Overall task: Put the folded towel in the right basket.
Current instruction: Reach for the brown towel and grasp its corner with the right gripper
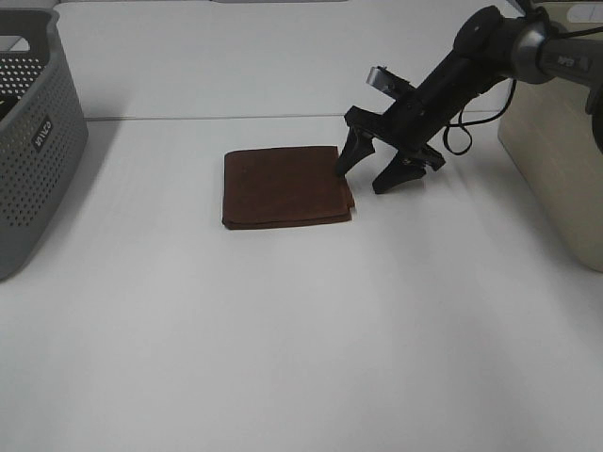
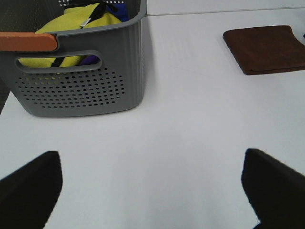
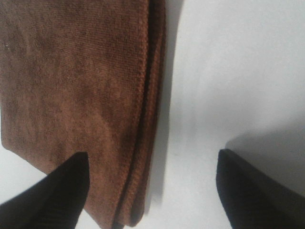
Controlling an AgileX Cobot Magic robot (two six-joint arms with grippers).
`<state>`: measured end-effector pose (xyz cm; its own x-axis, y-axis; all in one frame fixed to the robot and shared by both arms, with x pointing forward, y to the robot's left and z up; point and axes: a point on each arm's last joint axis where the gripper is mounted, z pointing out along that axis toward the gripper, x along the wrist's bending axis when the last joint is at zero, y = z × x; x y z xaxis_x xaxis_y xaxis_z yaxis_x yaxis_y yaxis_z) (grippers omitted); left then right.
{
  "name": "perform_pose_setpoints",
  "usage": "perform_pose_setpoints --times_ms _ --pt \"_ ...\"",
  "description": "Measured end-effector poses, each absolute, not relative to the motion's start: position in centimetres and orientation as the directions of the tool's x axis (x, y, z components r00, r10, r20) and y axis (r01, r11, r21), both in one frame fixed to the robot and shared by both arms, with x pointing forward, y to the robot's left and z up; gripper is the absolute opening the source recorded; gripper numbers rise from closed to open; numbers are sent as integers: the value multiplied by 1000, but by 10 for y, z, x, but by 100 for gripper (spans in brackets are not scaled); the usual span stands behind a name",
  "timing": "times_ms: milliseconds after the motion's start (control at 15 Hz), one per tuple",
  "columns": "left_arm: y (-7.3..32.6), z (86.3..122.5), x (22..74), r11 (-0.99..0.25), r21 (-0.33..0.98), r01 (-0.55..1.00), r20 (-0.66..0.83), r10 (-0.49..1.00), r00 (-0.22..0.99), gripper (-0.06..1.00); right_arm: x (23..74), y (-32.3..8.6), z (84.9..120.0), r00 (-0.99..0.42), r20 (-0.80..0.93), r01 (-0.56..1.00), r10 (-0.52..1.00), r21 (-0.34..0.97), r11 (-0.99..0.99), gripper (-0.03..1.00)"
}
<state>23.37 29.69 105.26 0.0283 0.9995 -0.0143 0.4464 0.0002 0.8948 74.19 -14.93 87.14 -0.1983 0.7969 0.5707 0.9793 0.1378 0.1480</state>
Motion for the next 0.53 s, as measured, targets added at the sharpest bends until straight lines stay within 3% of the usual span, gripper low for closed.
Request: perform_pose_setpoints --times_ms 400,533 --pt "297 1053 234 0 895 446 -14 999 28 97 738 -122 859 -198 650 980 734 141 140 68" --pt "297 1053 234 0 895 446 -14 999 28 97 735 -111 857 -215 647 977 731 149 155 57"
